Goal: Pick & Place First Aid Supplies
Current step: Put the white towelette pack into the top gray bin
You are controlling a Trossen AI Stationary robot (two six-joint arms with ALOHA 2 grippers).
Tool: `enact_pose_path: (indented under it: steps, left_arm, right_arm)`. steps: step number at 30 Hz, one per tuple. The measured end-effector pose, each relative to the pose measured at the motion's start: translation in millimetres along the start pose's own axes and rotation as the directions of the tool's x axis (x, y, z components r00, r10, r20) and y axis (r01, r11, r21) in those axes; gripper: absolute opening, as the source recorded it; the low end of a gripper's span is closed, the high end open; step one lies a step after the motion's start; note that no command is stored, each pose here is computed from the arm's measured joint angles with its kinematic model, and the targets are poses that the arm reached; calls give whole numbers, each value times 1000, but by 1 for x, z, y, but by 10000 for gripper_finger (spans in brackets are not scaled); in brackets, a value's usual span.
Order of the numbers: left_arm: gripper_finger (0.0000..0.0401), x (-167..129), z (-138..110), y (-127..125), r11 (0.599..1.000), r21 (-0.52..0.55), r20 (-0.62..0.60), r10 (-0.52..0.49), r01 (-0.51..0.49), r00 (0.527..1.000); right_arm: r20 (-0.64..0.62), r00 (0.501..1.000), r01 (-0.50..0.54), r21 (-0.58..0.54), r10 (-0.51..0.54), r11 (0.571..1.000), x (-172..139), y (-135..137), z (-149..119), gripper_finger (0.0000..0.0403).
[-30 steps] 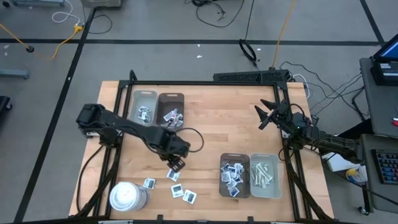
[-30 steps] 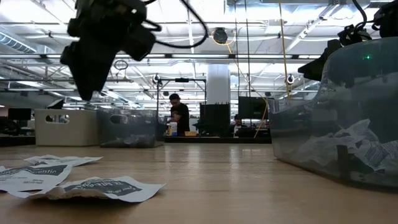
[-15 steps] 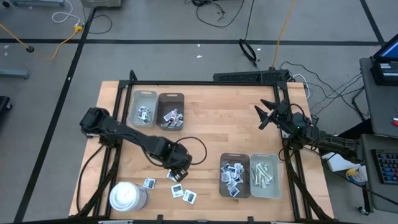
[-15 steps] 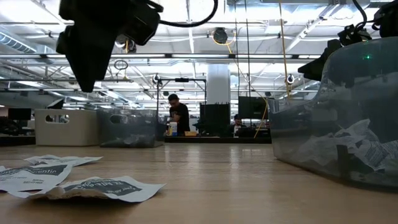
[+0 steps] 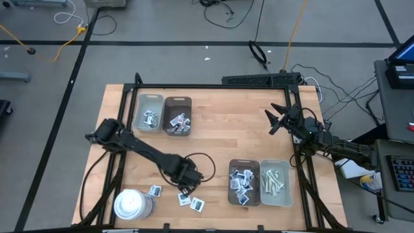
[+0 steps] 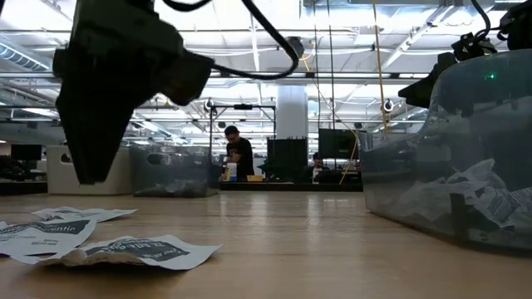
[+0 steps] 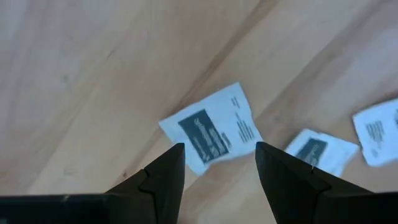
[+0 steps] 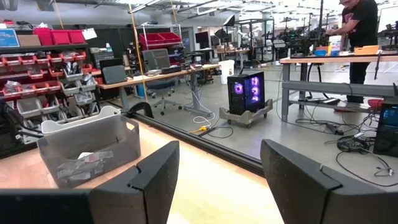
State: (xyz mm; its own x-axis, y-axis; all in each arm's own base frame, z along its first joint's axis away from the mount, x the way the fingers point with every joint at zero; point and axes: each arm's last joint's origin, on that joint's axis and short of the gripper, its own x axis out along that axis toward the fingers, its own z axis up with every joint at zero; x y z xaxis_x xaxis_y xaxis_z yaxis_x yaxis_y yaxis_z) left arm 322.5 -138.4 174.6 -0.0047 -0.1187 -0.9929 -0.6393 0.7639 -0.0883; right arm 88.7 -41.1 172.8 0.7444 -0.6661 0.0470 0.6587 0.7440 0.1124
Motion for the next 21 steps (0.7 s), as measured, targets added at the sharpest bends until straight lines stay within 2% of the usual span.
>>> enact_pose_path:
  steps: [6, 13, 16, 21]
  left_arm:
    - [200, 21, 2, -8, 1000, 18, -14, 9, -8, 1000]
    - [197, 27, 3, -9, 1000, 22, -27, 10, -10, 1000]
    - [172, 27, 3, -9, 1000, 25, -27, 12, -11, 1000]
    - [93, 30, 2, -8, 1000, 24, -27, 9, -9, 1000]
  right_arm:
    - [0, 1000, 0, 0, 0, 1000, 0, 0, 0, 221]
    - [0, 1000, 0, 0, 0, 1000, 0, 0, 0, 220]
    - [0, 1000, 0, 0, 0, 1000, 0, 0, 0, 221]
    - [0, 1000, 0, 0, 0, 1000, 0, 0, 0, 220]
